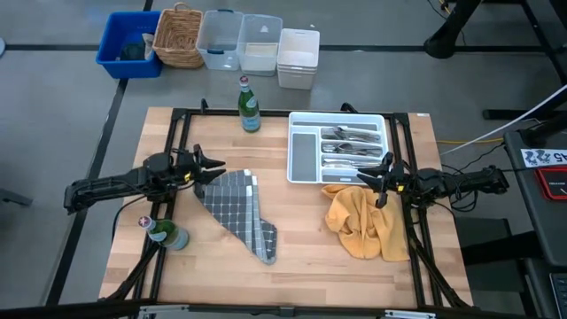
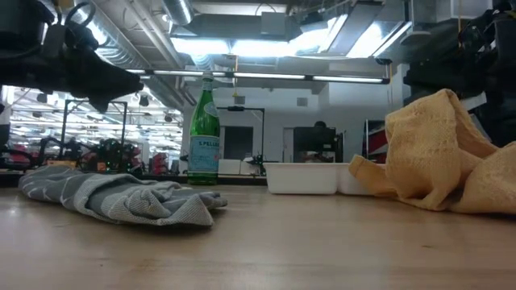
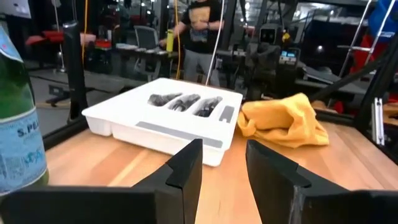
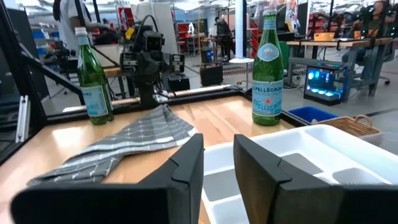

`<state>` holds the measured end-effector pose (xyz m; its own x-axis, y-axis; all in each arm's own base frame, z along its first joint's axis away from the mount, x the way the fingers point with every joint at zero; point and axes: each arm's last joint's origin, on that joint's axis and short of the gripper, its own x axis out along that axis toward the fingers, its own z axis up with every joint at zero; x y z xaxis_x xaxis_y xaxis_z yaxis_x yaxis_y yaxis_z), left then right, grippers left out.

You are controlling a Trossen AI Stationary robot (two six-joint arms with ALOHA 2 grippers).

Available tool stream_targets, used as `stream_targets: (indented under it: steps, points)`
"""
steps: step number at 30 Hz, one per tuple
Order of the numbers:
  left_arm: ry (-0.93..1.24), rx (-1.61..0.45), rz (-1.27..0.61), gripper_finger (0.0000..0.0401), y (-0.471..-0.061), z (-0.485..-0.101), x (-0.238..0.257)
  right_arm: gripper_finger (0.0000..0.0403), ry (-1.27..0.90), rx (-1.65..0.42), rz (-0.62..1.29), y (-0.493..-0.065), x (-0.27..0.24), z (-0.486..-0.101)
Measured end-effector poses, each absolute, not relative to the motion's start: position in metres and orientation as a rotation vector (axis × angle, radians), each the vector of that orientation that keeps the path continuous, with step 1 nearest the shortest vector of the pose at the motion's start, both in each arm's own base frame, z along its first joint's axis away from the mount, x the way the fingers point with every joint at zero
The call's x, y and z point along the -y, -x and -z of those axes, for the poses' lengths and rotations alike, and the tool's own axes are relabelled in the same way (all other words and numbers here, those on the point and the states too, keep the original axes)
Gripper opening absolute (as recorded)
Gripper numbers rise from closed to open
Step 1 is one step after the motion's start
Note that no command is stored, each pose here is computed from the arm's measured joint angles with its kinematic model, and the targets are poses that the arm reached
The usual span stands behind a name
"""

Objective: Sort silverware
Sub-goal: Return to Home Position

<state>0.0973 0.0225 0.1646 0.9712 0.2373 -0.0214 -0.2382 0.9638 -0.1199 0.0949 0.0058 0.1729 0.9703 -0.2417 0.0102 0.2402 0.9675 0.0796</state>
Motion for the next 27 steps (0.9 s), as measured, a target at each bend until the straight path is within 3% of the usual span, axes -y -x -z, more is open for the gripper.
stream_targets:
  steps: [27]
  points:
    - [0.127, -0.026, -0.243, 0.0114, -0.0983, -0.163, -0.0227, 0.0089, -0.066, 0.019, 0.244, -0.0952, -0.0059, -0.1731]
